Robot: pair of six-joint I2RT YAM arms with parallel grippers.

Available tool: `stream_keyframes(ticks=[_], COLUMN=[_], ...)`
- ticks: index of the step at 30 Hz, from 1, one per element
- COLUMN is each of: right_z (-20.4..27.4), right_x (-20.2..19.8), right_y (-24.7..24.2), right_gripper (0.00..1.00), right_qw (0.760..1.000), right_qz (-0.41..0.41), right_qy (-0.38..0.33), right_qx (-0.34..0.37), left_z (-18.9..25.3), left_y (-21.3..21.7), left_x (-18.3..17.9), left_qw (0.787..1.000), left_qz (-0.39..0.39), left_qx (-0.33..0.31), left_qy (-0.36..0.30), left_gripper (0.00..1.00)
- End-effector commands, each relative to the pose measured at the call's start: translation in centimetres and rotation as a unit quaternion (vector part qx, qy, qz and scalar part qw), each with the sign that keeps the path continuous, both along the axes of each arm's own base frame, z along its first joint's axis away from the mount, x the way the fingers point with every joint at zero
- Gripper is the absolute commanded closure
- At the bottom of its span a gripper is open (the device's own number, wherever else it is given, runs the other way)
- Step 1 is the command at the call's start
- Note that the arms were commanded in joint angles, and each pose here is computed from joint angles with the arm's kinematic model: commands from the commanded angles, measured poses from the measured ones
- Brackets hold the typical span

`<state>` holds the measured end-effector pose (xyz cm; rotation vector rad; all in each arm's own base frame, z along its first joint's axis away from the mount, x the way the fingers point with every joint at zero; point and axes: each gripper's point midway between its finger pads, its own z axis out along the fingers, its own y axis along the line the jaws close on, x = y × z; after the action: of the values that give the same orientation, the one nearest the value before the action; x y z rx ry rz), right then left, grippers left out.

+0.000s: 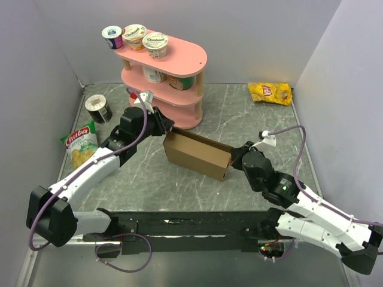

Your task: Fold the paper box

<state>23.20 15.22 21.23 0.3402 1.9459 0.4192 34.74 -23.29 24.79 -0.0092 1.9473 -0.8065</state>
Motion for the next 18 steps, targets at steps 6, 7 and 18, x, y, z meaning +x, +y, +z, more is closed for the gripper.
stream_keyframes(ticks=[6,7,18], right_z=[-13.2,-13.4,-13.1], right_x=[-8.1,-8.3,-9.9], right_y=[-3.5,-3.6,-5.0], right_gripper=[1.00,1.00,1.00], right_qw=[0.956,0.954,0.944], right_qz=[0.068,0.069,0.058], right_qy=[0.235,0.239,0.267], right_qx=[-0.163,-0.165,-0.184], left_z=[-7.9,-7.8,-9.0], left_y=[2.7,2.8,4.0], left_x=[-2.7,-2.8,-3.3], left_qw=[0.992,0.993,0.992], left_qz=[0.014,0.014,0.016], left_qx=[0.053,0.049,0.034], left_qy=[0.110,0.108,0.118], left_gripper=[0.83,0.83,0.83])
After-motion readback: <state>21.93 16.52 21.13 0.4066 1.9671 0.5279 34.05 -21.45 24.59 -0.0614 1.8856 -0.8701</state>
